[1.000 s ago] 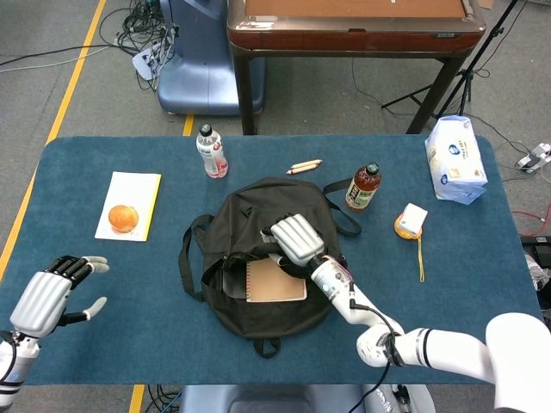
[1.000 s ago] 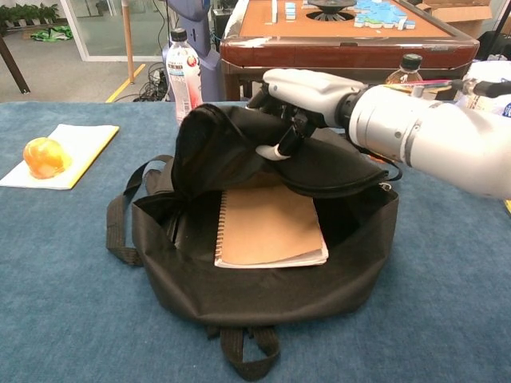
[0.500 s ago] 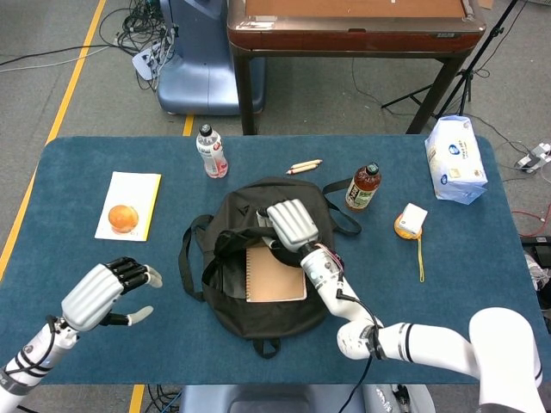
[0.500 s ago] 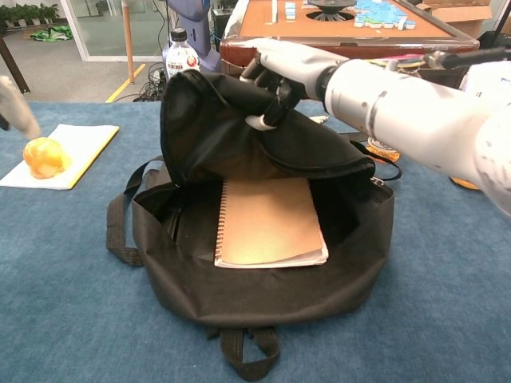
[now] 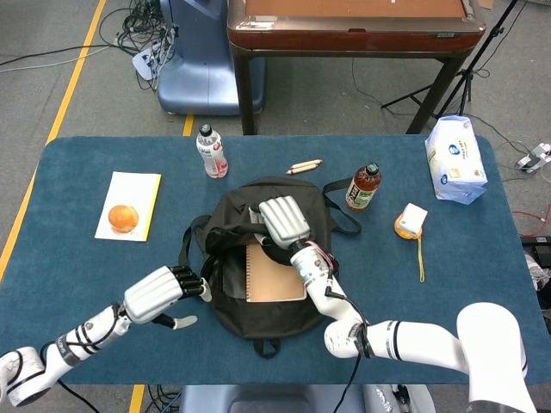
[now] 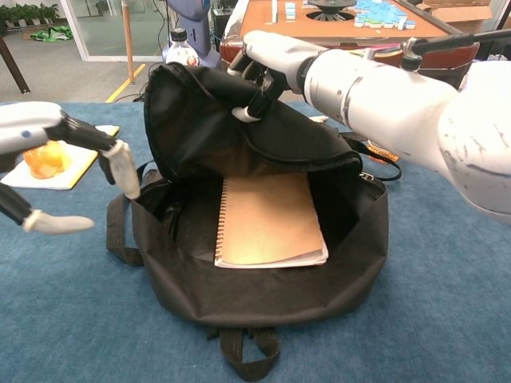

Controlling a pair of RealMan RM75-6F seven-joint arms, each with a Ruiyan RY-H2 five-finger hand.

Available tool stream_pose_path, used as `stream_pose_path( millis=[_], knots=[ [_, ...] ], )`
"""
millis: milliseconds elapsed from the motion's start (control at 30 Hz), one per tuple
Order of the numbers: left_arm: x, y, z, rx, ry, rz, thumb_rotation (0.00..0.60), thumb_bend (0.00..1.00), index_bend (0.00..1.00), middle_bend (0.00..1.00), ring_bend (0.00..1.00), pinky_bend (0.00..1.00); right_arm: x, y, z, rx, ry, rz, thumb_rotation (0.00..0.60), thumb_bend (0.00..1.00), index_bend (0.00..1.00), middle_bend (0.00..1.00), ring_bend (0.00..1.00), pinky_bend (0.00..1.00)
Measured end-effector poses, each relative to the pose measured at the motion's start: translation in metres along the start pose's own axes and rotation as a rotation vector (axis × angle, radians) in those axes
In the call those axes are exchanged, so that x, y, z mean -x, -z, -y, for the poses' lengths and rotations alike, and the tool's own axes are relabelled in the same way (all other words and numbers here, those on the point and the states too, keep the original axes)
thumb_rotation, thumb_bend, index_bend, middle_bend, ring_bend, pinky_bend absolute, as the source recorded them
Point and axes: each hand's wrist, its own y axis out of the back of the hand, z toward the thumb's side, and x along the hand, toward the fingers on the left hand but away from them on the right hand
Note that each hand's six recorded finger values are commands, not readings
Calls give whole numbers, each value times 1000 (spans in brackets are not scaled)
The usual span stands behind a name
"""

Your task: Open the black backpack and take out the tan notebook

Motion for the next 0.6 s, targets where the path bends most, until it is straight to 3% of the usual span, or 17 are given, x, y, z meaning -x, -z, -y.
stream_pose_path(
  millis=[333,500,600],
  knots=[
    [-29,6,23,-26,17,53,600,241,421,417,409,388,-2,1,-2,-12,-4,8,600,428,698,610,474,423],
    [-37,1,24,-75,-41,127,600,241,422,416,407,409,-1,2,-1,-15,-14,18,600,428,698,608,474,424],
    [-43,0,33,-103,-14,168,600,241,395,364,373,377,0,1,-2,-15,-15,21,600,428,698,608,474,424]
  ],
)
